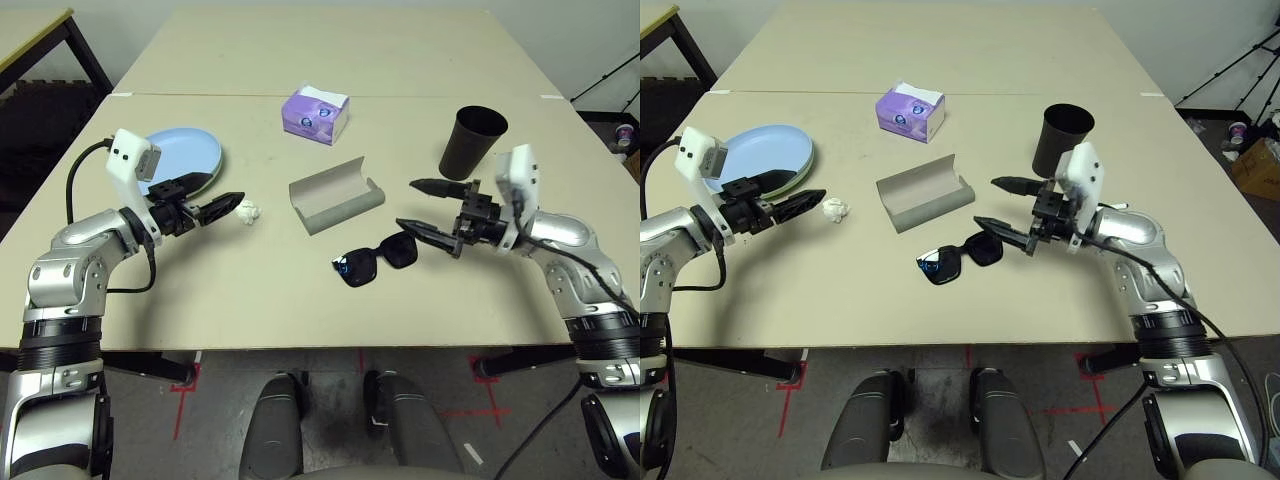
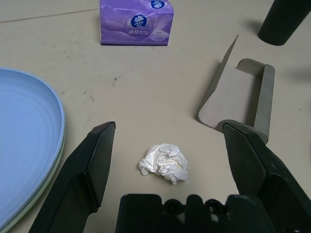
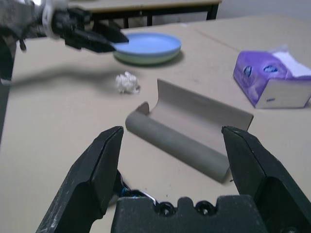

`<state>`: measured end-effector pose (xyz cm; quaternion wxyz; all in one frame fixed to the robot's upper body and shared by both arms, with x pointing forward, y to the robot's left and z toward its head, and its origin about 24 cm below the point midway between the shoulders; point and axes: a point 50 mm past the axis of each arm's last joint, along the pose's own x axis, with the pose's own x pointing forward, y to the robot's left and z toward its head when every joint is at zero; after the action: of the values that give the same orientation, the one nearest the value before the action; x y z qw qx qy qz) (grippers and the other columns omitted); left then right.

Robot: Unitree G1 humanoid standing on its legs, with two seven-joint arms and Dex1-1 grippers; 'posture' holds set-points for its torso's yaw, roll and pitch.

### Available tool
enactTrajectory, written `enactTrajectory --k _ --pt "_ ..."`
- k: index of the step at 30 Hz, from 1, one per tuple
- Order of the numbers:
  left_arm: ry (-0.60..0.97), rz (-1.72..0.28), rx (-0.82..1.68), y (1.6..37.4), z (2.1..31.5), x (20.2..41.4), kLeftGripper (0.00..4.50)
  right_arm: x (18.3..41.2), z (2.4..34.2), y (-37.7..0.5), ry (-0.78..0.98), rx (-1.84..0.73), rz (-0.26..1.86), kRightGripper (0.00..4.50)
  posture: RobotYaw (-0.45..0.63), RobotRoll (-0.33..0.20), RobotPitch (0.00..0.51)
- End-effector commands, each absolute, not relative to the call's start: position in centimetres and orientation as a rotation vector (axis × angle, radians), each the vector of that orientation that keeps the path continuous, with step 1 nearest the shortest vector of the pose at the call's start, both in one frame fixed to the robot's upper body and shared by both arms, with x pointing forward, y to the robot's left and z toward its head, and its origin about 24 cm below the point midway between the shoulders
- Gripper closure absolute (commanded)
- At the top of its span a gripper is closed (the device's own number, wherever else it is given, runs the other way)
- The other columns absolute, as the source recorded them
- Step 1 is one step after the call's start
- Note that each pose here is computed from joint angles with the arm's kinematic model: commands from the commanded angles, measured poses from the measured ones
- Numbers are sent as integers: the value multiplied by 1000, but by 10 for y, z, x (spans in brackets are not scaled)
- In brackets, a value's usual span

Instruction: Organize and tidy the items on the table.

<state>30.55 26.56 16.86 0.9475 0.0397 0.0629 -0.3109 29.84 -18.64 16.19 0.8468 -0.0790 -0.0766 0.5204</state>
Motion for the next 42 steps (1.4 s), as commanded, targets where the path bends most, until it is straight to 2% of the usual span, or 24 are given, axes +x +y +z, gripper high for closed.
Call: enactTrajectory --k 1,11,20,32,35,42 --pt "193 -650 77 263 149 305 31 291 159 -189 -150 -170 1128 0 6 0 154" --pt "283 -718 118 267 128 300 31 288 159 -186 -145 -185 1133 0 2 0 154" --pt "287 -672 197 270 123 311 31 289 161 -184 -150 -191 1139 0 1 0 155" --pt "240 -705 202 259 130 323 31 287 160 -183 -144 -202 1139 0 -6 0 154" --pt "243 -710 208 259 130 323 590 287 160 -183 -144 -204 1137 0 -6 0 154" --pt "274 -725 213 261 126 322 3326 288 160 -183 -145 -212 1133 0 -7 0 153"
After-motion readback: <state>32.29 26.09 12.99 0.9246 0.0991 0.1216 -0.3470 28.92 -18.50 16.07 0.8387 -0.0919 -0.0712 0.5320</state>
